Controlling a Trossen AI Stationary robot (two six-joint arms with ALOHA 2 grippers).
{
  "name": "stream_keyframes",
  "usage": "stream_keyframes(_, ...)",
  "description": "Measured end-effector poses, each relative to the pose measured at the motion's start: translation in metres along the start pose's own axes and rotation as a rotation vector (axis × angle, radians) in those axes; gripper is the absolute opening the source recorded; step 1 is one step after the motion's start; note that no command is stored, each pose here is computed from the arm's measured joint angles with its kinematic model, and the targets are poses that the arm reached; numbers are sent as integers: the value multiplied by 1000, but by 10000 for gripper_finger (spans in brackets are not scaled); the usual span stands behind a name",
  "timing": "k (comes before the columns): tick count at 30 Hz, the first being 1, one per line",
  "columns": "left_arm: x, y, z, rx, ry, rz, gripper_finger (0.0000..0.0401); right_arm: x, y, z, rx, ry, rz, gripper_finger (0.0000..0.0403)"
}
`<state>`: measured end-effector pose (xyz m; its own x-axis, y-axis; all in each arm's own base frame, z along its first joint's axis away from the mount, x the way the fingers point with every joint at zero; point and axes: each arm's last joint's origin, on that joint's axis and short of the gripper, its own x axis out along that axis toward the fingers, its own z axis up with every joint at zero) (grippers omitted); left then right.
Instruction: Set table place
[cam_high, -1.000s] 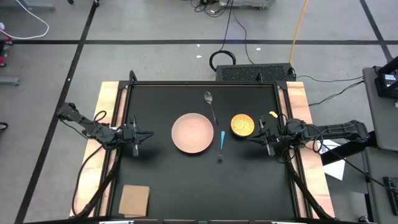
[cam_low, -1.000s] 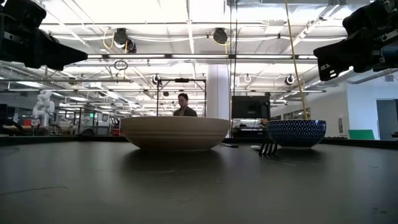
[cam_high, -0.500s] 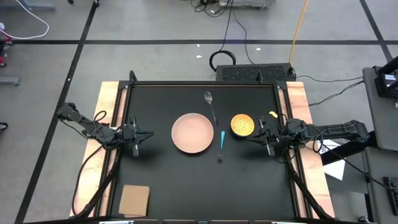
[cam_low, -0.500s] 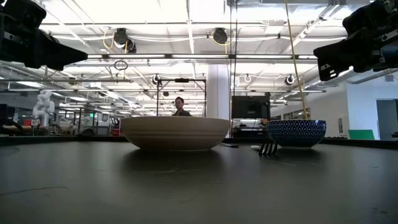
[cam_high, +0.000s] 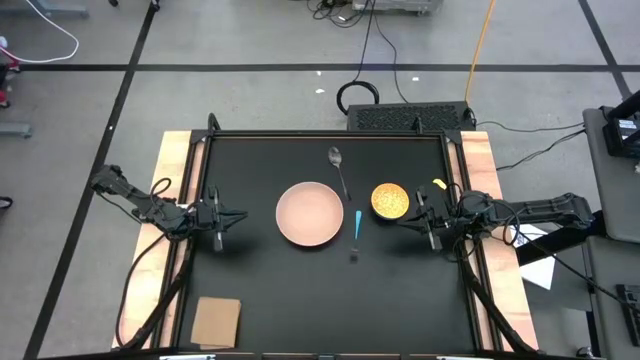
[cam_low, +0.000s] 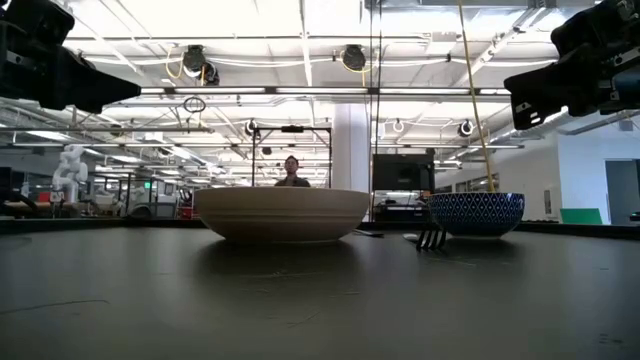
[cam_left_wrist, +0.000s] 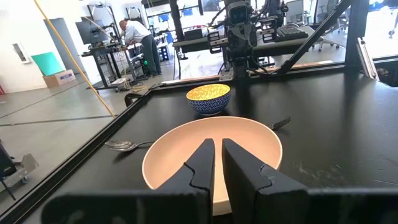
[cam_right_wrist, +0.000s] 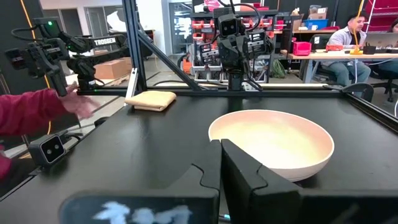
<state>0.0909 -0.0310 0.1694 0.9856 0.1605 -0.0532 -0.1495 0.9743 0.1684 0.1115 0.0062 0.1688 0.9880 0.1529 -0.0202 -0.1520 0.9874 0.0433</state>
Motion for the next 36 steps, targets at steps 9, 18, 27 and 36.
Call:
stream_keyframes(9,0,0,0,0,0,0,37,0,0,0,-1,2,0,0)
stream_keyframes(18,0,0,0,-2,-2,0,37,0,0,0,-3,4,0,0)
stream_keyframes(27,0,1,9,-37,-81,8,37,0,0,0,-9,5,0,0)
stream_keyframes(36,-3,6,25,-74,-222,47,37,0,0,3,-59,-31,0,0)
